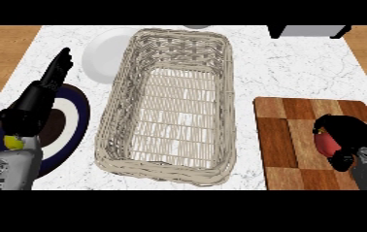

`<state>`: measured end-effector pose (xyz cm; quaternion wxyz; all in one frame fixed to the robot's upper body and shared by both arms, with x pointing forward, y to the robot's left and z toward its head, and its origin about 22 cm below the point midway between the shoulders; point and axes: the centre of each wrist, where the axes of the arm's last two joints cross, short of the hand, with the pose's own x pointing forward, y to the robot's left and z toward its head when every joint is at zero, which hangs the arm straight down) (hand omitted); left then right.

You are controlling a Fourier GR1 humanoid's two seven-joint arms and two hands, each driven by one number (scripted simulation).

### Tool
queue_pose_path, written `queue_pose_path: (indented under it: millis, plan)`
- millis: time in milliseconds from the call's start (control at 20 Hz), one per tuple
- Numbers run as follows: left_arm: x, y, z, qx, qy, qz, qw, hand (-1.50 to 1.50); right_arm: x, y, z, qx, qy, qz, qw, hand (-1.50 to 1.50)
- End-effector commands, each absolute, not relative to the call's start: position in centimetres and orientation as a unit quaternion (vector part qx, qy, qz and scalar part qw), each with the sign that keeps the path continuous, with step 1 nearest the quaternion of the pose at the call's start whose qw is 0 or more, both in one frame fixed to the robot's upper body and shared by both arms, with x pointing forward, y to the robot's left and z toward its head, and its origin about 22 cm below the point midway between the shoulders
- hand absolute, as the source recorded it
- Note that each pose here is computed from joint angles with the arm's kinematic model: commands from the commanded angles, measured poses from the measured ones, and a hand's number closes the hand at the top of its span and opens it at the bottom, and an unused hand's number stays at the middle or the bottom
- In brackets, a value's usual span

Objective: Pick the bell pepper from the cutting board and place it in the basket

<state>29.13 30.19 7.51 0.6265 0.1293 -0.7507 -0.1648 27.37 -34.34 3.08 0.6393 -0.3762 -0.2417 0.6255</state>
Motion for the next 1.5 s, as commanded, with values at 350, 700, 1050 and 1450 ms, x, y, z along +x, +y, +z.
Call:
queue_pose_path:
  millis: [350, 700, 1050, 1450]
  plan:
    - [28.5, 28.1, 7.8, 0.131, -0.750, -0.168, 0.627, 0.00, 27.4, -32.6, 0.9, -0.393, -0.283, 0.647, 0.589, 1.50]
    - [28.5, 27.5, 7.3, 0.129, -0.755, -0.172, 0.619, 0.00, 30.0, -33.0, 1.0, -0.415, -0.407, 0.552, 0.598, 1.50]
    - [28.1, 30.4, 6.4, 0.136, -0.743, -0.153, 0.638, 0.00, 31.3, -34.4, 7.6, -0.469, -0.542, 0.413, 0.561, 1.50]
    - [29.3, 30.0, 8.6, 0.140, -0.750, -0.157, 0.627, 0.00, 32.6, -28.6, 15.6, -0.309, -0.758, 0.254, 0.515, 1.50]
